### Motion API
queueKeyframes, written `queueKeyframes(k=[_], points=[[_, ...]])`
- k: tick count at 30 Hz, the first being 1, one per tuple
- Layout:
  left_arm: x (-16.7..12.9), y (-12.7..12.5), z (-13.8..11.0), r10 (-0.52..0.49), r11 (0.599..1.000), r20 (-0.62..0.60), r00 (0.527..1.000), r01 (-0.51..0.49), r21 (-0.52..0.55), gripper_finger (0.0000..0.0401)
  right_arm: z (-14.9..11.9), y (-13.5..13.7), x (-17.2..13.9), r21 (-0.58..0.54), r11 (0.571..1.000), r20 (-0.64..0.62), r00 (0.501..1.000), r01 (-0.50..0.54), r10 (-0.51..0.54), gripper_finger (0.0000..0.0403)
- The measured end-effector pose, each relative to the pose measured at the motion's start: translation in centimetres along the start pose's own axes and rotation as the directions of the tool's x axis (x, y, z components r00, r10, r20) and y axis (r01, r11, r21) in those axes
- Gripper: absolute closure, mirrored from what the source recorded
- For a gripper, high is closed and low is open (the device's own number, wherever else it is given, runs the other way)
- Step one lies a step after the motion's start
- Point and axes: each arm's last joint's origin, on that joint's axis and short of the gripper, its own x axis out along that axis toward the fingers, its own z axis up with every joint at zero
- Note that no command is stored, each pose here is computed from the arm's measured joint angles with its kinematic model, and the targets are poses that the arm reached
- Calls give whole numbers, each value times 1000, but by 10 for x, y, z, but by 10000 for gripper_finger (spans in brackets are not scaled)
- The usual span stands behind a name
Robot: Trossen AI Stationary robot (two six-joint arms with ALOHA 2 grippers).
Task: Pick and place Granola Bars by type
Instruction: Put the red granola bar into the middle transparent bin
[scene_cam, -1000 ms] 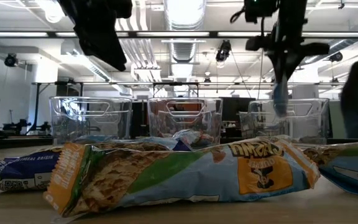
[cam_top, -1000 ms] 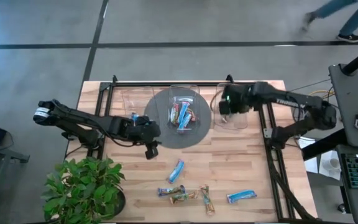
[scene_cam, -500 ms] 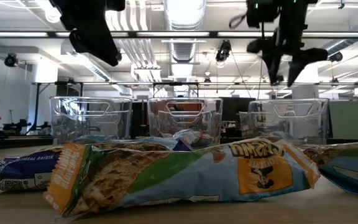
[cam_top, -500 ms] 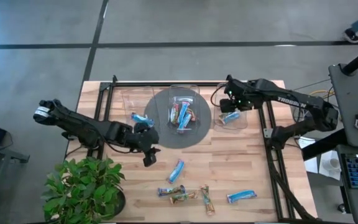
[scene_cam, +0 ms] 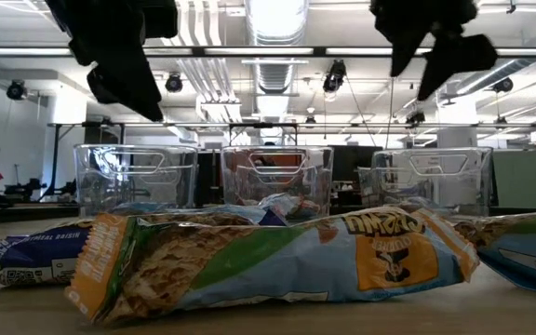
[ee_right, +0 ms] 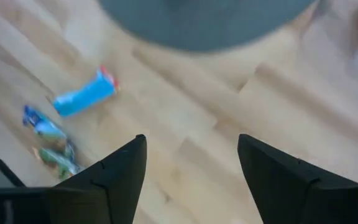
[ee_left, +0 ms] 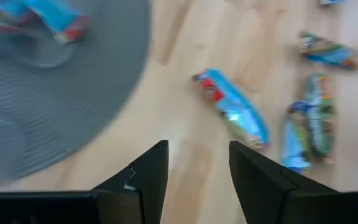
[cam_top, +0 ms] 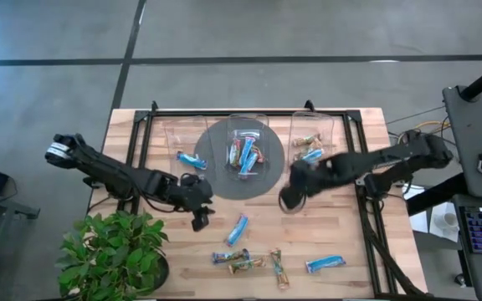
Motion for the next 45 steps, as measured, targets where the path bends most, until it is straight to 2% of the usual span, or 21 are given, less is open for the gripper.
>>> queueKeyframes(k=[7,13,18,23,33,39,45], points=[[14,-1,-6,-106,983,92,990,119,-143,250,-37,22,32,90,993,-51,996,73,-69,165],[38,-8,-7,-106,964,98,989,127,-236,250,-50,38,58,109,993,-61,997,46,-39,165],[67,-25,-4,-67,973,20,998,70,-221,250,-53,41,71,142,988,-71,996,61,-51,165],[85,-37,7,-2,979,-60,998,-10,-205,250,-53,41,69,152,987,-74,996,59,-49,165],[119,-50,12,20,962,-112,993,-50,-269,250,-54,38,61,145,987,-59,996,69,-61,165],[143,-54,9,40,965,-156,987,-79,-252,250,-54,37,60,142,988,-46,997,67,-61,165],[152,-54,7,61,973,-173,983,-97,-209,250,-54,37,61,140,988,-43,997,68,-63,165]])
